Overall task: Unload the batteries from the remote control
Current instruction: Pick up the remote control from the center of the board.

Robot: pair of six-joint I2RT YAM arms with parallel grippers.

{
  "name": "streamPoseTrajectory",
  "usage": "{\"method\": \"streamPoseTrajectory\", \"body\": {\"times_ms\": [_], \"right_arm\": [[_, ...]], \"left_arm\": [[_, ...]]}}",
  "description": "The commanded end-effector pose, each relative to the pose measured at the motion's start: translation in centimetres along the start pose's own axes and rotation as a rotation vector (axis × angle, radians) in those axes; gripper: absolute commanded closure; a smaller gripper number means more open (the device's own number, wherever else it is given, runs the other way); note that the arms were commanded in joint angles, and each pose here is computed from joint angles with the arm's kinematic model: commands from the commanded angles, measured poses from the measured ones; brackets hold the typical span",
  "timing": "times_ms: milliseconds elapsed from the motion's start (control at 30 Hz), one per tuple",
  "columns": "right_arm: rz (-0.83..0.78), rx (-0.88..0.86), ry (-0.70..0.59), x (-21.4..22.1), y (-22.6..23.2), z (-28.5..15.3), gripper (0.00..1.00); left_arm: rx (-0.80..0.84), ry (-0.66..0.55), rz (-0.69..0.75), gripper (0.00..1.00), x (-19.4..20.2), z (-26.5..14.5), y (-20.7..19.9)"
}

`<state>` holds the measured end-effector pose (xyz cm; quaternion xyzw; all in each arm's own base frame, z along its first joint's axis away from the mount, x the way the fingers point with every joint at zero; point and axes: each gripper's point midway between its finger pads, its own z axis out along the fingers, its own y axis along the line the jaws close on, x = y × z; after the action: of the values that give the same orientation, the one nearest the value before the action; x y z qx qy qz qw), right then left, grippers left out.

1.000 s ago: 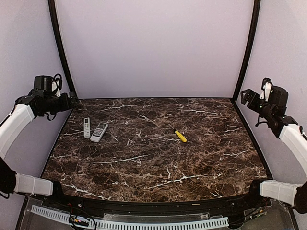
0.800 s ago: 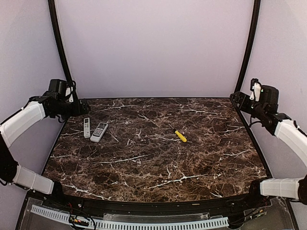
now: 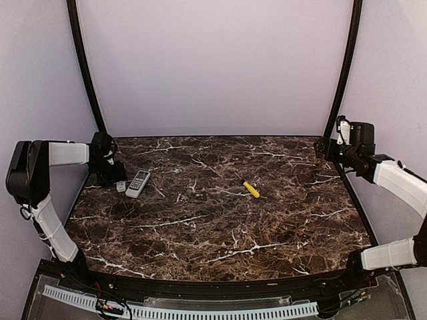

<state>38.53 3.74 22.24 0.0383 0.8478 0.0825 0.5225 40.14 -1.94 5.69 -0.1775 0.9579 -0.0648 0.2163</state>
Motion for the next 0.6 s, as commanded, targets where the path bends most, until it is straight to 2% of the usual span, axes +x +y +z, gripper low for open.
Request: {"method": "streamPoseTrajectory", "body": {"times_ms": [0, 333, 567], "right_arm": [[-0.023, 0.014, -0.045, -1.5, 0.1, -0.2, 0.06], [-0.026, 0.024, -0.037, -1.5, -0.1, 0.1, 0.06], [-0.021, 0.024, -0.037, -1.5, -0.1, 0.0, 0.06]], "left_arm": [[-0.009, -0.030, -0.004, 0.36, -1.7, 0.2, -0.1], [-0.088, -0.015, -0.003, 0.39, -2.1, 2.1, 1.7], [-0.079, -0.001, -0.014, 0.41, -1.8, 2.8, 1.9]]}}
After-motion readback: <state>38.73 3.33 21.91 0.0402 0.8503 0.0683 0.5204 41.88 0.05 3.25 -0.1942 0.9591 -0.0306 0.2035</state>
